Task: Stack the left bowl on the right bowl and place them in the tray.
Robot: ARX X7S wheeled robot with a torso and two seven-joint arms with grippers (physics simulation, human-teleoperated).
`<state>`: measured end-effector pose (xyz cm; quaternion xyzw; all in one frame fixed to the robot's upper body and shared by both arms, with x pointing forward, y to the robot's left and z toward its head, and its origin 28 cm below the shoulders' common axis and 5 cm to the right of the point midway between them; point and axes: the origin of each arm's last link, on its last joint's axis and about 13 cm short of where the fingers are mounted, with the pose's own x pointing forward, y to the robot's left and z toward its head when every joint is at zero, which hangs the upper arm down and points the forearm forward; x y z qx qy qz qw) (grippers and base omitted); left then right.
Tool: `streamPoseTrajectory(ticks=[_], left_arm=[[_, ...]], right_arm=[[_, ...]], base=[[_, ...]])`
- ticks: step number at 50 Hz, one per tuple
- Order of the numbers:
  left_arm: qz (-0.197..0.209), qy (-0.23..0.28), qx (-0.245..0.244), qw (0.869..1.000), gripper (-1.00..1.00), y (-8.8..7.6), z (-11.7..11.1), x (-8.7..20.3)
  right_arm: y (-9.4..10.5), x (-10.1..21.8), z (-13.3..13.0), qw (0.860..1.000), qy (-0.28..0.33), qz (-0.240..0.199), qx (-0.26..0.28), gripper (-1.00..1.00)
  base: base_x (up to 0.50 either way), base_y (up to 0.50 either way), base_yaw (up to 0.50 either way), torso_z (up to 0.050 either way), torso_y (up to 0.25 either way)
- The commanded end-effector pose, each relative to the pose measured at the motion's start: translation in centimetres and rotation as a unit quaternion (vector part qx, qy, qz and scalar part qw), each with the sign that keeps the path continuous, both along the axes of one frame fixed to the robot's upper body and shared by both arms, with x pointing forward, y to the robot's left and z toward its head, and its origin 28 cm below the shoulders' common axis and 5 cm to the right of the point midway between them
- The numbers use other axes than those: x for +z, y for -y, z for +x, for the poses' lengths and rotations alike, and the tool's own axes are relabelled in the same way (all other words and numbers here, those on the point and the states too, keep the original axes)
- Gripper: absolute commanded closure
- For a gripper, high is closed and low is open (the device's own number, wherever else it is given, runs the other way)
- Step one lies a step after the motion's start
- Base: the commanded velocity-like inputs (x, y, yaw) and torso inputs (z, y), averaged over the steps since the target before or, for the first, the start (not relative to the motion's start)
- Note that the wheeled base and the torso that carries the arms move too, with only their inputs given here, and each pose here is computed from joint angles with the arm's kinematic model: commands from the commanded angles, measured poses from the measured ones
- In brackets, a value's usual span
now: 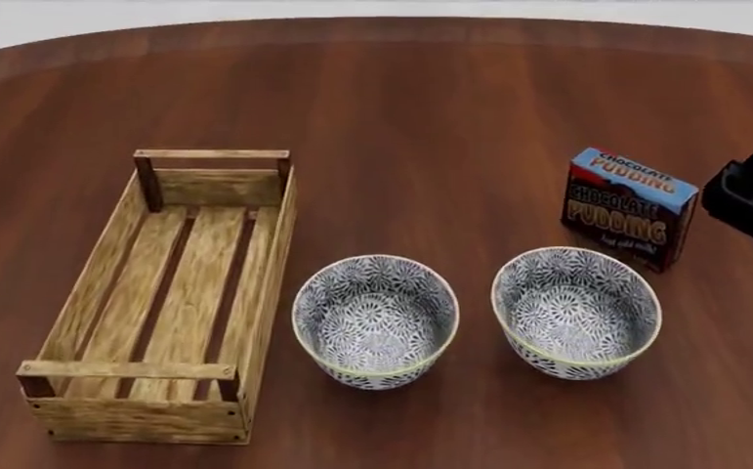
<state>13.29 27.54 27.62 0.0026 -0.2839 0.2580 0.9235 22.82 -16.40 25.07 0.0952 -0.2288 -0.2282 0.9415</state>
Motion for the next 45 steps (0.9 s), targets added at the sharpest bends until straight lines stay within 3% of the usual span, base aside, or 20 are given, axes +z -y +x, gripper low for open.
streamPoseTrajectory(ticks=[1,38,45], left_arm=[[-0.001,0.001,0.0,1.0,-1.0,0.03,-0.09,-0.02],[0.001,0.006,0.003,1.0,-1.0,-0.09,-0.18,0.26],[0.023,0.003,0.018,1.0,-1.0,-0.01,-0.26,0.26]], right_arm=[[-0.11,-0.01,-0.08,1.0,0.0,-0.002,0.0,-1.0],[-0.23,0.23,0.08,1.0,0.0,-0.001,-0.004,-1.0],[-0.17,0.23,-0.11,1.0,0.007,-0.001,-0.002,-1.0]], base=[[0.5,0.08,0.0,0.0,0.0],[0.5,0.12,0.0,0.0,0.001],[0.04,0.0,0.0,0.0,0.002]])
